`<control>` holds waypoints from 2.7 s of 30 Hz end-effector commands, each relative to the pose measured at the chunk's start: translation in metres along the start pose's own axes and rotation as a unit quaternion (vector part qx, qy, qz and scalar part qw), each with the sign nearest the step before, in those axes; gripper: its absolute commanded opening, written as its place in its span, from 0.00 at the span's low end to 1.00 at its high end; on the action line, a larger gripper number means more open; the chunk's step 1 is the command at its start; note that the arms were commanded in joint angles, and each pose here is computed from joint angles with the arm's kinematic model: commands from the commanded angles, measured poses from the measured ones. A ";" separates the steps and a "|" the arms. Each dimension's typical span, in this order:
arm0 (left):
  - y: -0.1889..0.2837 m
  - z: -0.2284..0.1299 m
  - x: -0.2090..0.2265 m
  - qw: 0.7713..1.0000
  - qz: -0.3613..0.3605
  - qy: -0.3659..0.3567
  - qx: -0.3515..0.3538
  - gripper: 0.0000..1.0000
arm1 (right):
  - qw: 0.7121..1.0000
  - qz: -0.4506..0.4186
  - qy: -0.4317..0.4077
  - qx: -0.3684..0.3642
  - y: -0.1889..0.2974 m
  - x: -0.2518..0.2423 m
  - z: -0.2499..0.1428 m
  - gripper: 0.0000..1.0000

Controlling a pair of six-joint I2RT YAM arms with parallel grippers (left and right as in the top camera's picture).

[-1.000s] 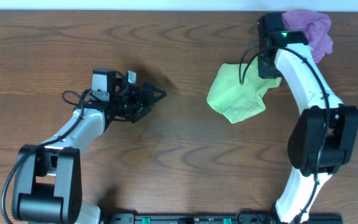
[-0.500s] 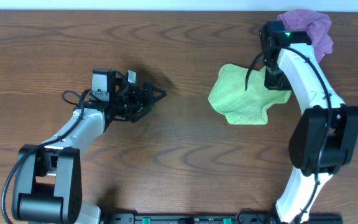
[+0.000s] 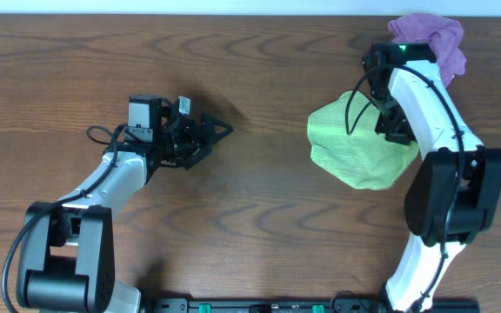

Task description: Fold the cloth

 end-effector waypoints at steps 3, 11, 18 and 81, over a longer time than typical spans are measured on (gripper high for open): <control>0.001 0.005 -0.005 1.000 -0.009 -0.017 -0.001 0.95 | 0.997 0.061 0.012 -0.037 0.014 0.009 0.011 0.51; 0.001 0.008 -0.009 0.999 -0.016 -0.028 -0.008 0.96 | 0.959 0.234 0.104 -0.124 0.060 0.047 0.023 0.64; 0.002 0.009 -0.011 0.999 -0.025 -0.033 -0.006 0.95 | 0.921 0.336 0.157 -0.117 0.071 0.096 0.017 0.69; 0.056 0.018 0.044 0.971 0.234 -0.041 -0.006 0.96 | 0.918 0.281 0.279 -0.026 0.005 0.178 -0.047 0.70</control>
Point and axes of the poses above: each gripper's point midway between its finger pads, its own y axis back along the fingers, its own x axis along the line the jaws close on, z = x × y, the point moved 5 cm from there along y, back along the fingers, and after that the axes turned 4 degrees about y, right-handed, at the moved point
